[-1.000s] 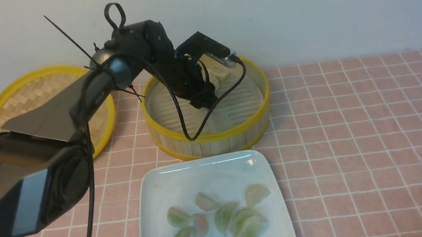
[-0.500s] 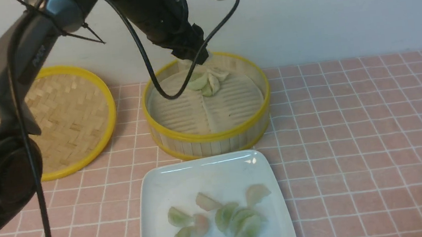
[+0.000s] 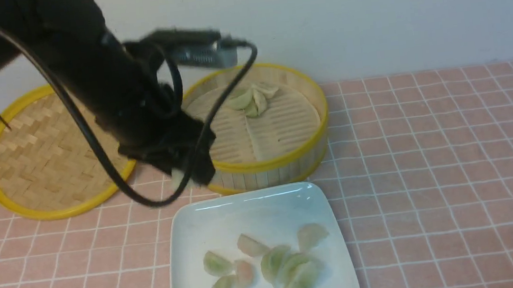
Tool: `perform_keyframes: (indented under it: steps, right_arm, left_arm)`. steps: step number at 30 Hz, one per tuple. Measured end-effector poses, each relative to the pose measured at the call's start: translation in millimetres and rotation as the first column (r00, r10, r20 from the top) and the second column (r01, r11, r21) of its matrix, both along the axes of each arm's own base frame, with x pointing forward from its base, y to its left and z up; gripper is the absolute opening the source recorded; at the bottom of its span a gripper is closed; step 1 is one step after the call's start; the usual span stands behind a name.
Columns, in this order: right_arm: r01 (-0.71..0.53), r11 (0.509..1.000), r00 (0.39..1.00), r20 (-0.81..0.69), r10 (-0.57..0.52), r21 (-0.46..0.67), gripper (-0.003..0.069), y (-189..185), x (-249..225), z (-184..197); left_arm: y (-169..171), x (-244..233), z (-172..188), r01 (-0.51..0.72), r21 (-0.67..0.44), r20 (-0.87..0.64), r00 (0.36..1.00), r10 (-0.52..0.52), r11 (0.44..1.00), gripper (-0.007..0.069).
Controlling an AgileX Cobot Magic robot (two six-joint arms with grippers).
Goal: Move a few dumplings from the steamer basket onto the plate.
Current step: Use the left arm to put the dumpling into the plate
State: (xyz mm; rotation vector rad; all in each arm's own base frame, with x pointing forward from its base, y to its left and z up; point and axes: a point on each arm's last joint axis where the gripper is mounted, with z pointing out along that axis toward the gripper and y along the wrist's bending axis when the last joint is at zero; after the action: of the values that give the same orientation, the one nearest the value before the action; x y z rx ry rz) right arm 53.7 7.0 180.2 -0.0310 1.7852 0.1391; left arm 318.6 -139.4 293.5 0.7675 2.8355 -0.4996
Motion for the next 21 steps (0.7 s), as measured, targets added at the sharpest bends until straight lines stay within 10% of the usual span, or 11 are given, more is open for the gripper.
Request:
perform_keyframes:
  steps: [12, 21]
  right_arm:
    - [0.0, 1.0, 1.0, 0.0, 0.0, 0.0, -0.0015, 0.0, 0.0, 0.0]
    - [0.0, 1.0, 1.0, 0.0, 0.0, 0.0, -0.0015, 0.0, 0.0, 0.0]
  left_arm:
    - [-15.2, 31.4, -76.4, 0.025, 0.011, 0.148, 0.989, -0.026, 1.0, 0.0365]
    - [-18.3, 37.1, -72.4, 0.013, 0.005, 0.121, 0.993, -0.014, 1.0, 0.054]
